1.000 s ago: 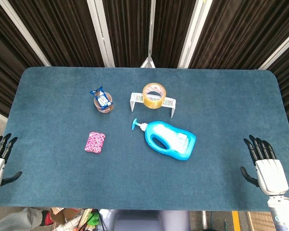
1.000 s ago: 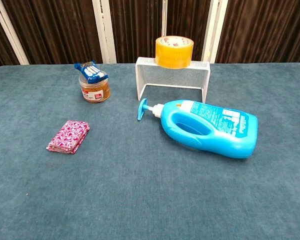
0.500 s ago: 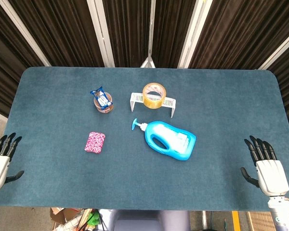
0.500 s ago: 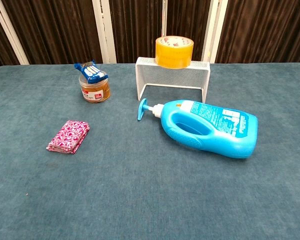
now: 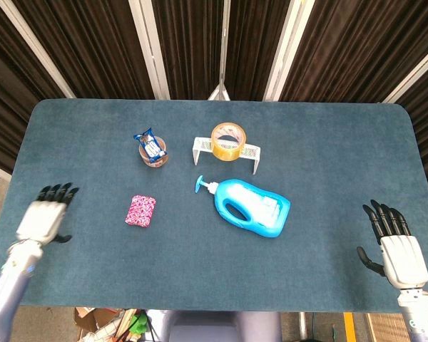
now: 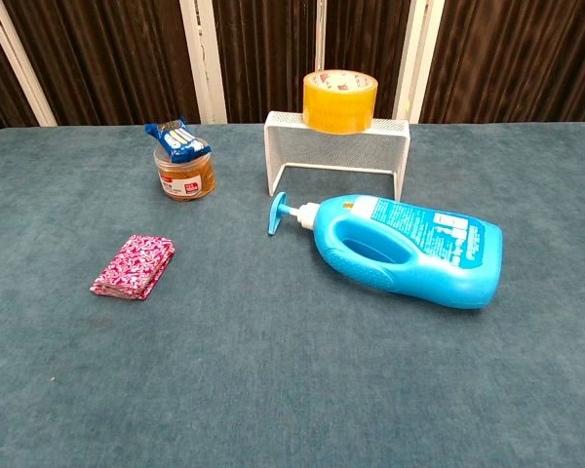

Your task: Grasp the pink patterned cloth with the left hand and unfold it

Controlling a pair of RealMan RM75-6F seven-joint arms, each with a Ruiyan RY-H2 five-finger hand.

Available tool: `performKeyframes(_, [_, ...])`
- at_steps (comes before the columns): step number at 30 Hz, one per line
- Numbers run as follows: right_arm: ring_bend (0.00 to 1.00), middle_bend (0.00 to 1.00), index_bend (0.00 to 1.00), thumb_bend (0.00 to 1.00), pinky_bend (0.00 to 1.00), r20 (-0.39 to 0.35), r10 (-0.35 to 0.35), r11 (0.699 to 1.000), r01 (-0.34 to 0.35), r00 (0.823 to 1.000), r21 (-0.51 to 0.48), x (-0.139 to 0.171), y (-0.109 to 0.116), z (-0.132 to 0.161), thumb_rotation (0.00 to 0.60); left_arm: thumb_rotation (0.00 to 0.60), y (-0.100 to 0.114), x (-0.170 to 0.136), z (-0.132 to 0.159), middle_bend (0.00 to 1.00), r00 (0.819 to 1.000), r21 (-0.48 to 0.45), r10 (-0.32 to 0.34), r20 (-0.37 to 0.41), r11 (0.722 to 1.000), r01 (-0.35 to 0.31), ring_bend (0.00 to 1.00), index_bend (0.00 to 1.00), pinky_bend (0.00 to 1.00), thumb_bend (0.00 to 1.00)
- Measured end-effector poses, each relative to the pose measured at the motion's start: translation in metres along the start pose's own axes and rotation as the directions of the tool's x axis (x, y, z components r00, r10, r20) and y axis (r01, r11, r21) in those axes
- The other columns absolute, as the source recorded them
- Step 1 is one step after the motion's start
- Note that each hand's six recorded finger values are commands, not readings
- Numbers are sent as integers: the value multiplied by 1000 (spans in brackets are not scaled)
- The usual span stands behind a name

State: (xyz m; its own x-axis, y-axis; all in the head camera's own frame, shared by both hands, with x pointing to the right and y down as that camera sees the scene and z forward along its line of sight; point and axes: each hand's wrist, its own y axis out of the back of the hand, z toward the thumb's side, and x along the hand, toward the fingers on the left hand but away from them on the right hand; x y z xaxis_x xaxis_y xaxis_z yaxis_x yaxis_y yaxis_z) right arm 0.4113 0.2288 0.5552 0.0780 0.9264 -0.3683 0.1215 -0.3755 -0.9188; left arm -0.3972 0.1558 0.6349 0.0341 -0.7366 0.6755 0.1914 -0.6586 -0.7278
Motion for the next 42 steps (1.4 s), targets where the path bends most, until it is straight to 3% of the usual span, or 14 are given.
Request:
performKeyframes(14, [0, 0, 0, 363, 87, -4, 9, 1000, -9, 1000, -20, 0, 0, 1, 600, 600, -6, 61, 92, 0, 993, 88, -94, 67, 992, 88, 0, 50, 0, 175])
performKeyframes(25, [0, 0, 0, 363, 87, -1, 10, 999, -10, 1000, -32, 0, 1, 0, 600, 600, -13, 82, 137, 0, 987, 115, -132, 94, 986, 121, 0, 107, 0, 236])
performKeyframes(29, [0, 0, 0, 363, 87, -2, 10, 999, -10, 1000, -34, 0, 1, 0, 600, 600, -17, 86, 150, 0, 985, 123, -140, 104, 984, 127, 0, 193, 0, 288])
performKeyframes(36, [0, 0, 0, 363, 87, -4, 7, 999, -7, 1000, -38, 0, 2, 0, 600, 600, -19, 88, 157, 0, 984, 116, -139, 108, 985, 127, 0, 498, 0, 429])
performKeyframes(42, [0, 0, 0, 363, 87, -5, 5, 999, -5, 1000, -38, 0, 2, 0, 600, 600, -13, 86, 157, 0, 988, 83, -101, 119, 992, 91, 0, 535, 0, 450])
